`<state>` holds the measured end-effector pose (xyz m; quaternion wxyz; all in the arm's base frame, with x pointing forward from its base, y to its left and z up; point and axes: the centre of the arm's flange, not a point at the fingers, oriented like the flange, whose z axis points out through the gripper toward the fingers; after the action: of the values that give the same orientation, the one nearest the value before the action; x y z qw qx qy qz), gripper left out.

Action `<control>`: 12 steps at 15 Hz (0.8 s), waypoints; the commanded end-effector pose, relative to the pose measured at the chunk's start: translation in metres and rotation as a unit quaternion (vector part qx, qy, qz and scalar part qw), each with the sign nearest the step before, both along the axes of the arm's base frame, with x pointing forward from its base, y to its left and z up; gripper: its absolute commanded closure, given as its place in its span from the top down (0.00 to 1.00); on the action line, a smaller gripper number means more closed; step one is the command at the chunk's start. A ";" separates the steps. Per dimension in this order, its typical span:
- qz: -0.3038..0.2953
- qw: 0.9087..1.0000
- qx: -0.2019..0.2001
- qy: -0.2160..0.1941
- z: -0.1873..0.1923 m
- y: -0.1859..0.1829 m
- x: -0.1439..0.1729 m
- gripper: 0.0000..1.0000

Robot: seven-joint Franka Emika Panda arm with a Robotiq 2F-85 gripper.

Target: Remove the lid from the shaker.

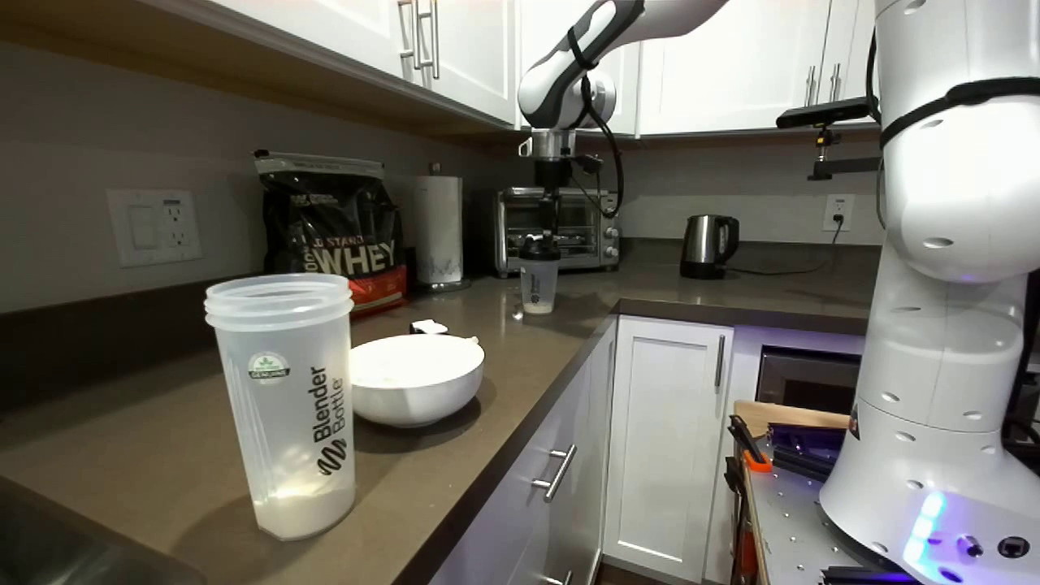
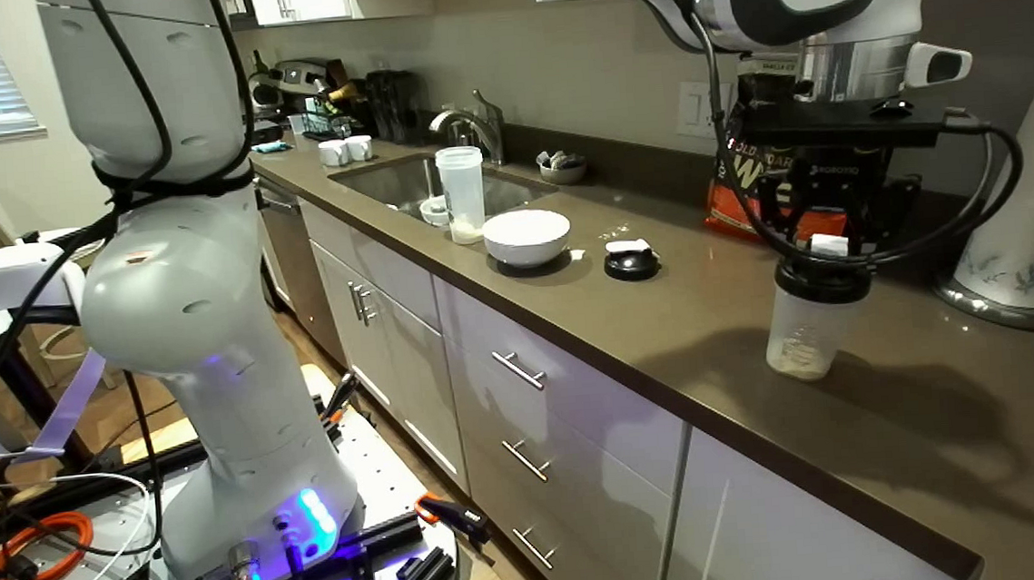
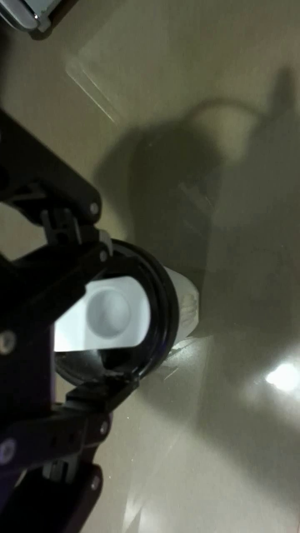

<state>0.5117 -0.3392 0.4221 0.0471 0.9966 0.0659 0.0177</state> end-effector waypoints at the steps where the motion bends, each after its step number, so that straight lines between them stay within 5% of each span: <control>1: 0.008 1.000 0.010 0.004 0.002 -0.008 0.004 0.73; 4: 0.007 1.000 0.010 0.004 0.003 -0.009 0.003 0.82; 12: 0.005 1.000 0.006 0.007 0.014 -0.011 -0.001 0.71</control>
<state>0.5108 -0.3429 0.4270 0.0459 0.9968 0.0628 0.0157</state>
